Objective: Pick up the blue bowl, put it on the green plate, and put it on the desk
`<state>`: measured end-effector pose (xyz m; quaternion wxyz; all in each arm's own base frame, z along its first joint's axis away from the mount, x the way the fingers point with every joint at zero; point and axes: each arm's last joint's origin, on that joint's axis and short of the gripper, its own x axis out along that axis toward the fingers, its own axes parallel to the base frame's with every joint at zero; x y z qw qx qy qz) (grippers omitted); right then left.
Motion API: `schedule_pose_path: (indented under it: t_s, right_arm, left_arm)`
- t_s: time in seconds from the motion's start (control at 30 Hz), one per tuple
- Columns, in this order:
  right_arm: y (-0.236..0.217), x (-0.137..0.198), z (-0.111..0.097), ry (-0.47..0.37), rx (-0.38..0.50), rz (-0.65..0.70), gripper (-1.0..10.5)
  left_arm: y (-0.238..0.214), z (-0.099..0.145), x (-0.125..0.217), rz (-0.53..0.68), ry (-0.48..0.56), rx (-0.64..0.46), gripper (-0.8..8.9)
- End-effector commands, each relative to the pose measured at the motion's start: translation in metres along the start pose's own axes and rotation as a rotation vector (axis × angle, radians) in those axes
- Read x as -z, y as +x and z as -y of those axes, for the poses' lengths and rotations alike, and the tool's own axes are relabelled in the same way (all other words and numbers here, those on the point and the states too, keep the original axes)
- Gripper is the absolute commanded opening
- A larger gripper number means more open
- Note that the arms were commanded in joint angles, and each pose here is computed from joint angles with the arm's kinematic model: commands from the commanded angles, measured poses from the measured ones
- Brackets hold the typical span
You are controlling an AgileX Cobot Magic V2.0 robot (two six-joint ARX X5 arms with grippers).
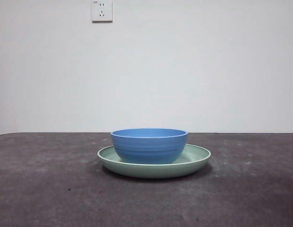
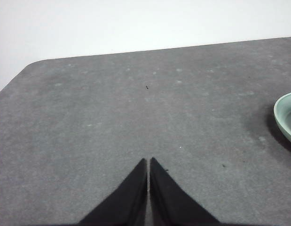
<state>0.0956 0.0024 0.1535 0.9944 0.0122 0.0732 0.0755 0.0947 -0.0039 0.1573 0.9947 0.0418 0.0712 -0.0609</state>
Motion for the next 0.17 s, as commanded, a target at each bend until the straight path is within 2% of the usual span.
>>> schedule_pose_path:
  t_s: [0.03,0.17]
  right_arm:
    - [0.0004,0.0015,0.0002,0.018,0.001,-0.003,0.1]
    - [0.0003,0.0014,0.0002,0.018,0.001,-0.003,0.1]
  left_arm:
    - [0.0019,0.0003,0.0074,-0.027,-0.002,0.000,0.09]
    - [0.0019,0.0003,0.0074,-0.027,-0.002,0.000,0.09]
